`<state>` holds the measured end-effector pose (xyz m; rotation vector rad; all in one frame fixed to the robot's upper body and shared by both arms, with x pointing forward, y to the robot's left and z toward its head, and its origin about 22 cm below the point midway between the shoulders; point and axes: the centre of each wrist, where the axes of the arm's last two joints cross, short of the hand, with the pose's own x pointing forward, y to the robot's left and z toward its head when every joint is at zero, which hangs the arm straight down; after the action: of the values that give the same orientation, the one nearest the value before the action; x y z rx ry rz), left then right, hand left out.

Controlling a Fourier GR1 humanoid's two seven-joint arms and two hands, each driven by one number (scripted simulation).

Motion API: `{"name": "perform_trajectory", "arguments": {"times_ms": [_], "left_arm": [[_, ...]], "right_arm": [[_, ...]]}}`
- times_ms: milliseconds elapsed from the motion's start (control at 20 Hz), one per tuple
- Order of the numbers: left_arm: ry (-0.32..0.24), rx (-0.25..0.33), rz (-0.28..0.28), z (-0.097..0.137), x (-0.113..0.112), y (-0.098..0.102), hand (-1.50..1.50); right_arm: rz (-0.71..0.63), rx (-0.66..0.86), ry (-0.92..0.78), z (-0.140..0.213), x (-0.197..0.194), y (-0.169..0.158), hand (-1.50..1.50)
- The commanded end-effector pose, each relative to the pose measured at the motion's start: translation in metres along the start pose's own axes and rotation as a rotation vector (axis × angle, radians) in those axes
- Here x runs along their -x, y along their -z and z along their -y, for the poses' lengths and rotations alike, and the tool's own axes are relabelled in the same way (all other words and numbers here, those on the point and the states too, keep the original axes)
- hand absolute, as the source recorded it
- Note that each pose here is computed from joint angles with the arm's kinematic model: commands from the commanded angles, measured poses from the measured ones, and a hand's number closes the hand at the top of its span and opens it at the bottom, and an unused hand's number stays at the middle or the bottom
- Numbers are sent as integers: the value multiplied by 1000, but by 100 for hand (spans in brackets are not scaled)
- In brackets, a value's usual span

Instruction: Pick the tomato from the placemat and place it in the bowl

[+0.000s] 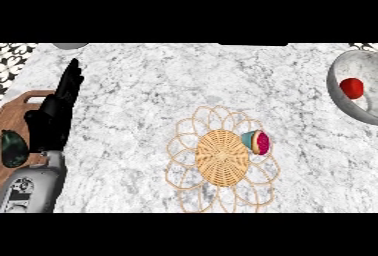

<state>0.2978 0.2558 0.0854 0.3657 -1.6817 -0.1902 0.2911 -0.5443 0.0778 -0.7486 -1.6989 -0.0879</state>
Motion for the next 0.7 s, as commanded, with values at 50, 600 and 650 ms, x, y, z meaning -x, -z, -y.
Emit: {"name": "perform_trajectory", "arguments": {"times_ms": [50, 600, 650], "left_arm": [[3, -25, -20, -8, 10, -10, 0], [-8, 6, -33, -12, -1, -14, 0], [6, -27, -22, -19, 9, -5, 0]], "right_arm": [[28, -40, 100, 37, 19, -29, -150], [61, -130, 128, 68, 28, -51, -150], [80, -135, 132, 62, 51, -76, -150]]}}
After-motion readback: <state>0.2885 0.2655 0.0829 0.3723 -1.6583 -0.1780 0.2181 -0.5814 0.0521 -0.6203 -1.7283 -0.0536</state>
